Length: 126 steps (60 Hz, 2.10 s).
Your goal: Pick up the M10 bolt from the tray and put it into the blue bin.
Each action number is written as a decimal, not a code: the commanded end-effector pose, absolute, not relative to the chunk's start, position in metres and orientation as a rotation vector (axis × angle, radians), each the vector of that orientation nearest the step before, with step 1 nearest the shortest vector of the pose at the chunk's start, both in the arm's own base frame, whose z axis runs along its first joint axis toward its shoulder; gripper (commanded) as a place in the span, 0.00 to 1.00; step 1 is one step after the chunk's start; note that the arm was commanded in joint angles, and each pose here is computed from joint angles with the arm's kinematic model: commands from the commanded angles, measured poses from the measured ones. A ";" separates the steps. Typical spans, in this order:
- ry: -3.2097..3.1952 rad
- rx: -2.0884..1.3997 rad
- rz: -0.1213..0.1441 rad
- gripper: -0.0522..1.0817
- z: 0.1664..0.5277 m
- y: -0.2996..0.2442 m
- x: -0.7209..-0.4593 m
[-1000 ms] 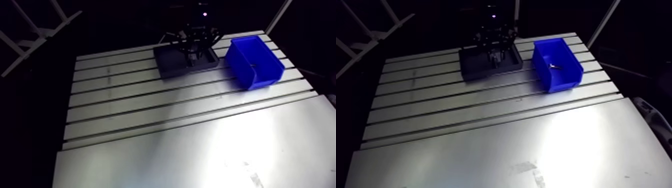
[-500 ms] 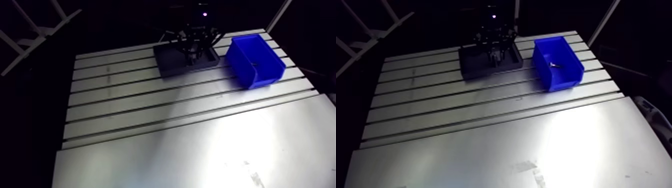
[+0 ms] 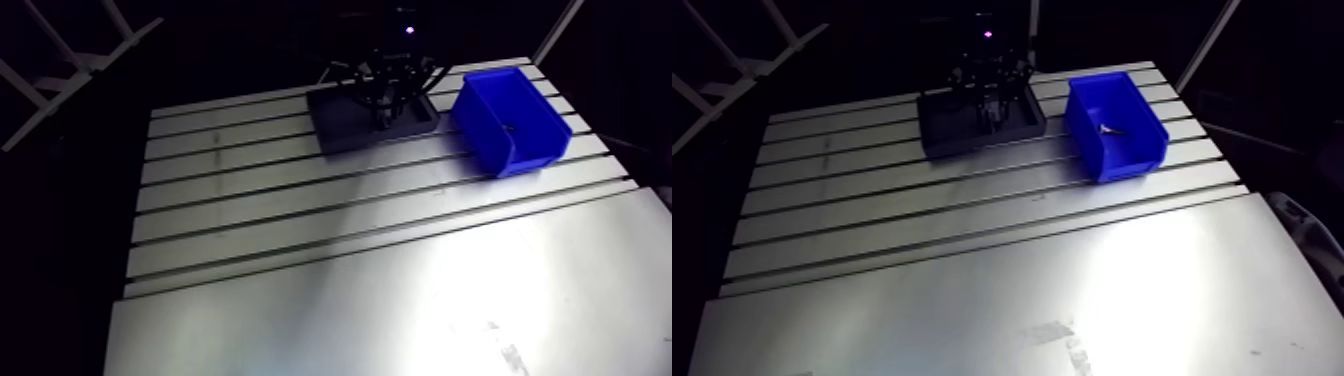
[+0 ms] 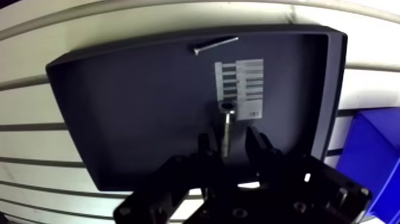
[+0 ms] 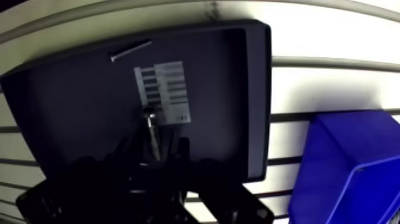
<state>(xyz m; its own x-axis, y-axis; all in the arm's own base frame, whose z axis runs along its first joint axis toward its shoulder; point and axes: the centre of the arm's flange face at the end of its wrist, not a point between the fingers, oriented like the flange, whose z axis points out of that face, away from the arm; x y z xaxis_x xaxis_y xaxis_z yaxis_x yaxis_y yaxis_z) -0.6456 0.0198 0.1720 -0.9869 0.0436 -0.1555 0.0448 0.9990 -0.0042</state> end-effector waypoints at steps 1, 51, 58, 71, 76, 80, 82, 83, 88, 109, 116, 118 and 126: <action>2.985 0.067 -0.011 0.61 0.172 0.020 -0.646; 2.982 0.065 -0.012 0.70 0.170 0.019 -0.645; 2.983 0.065 -0.012 0.72 0.170 0.019 -0.645; 2.981 0.067 -0.013 0.75 0.169 0.020 -0.644; 2.980 0.069 -0.013 0.76 0.169 0.021 -0.644; 2.979 0.069 -0.014 0.76 0.169 0.020 -0.644; 2.979 0.069 -0.014 0.76 0.169 0.020 -0.644; 2.979 0.069 -0.014 0.76 0.169 0.020 -0.644; 2.980 0.071 -0.013 0.80 0.169 0.022 -0.644; 2.993 0.071 -0.023 0.91 0.176 0.020 -0.646; 3.004 0.067 -0.021 0.94 0.183 0.019 -0.648; 3.004 0.067 -0.021 0.94 0.183 0.019 -0.648; 3.014 0.065 -0.020 0.97 0.190 0.017 -0.648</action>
<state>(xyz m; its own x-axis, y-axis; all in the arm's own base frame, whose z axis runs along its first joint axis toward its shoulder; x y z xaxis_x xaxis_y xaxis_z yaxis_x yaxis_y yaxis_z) -0.6471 0.0196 0.1806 -0.9890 0.0446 -0.1410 0.0465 0.9989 -0.0099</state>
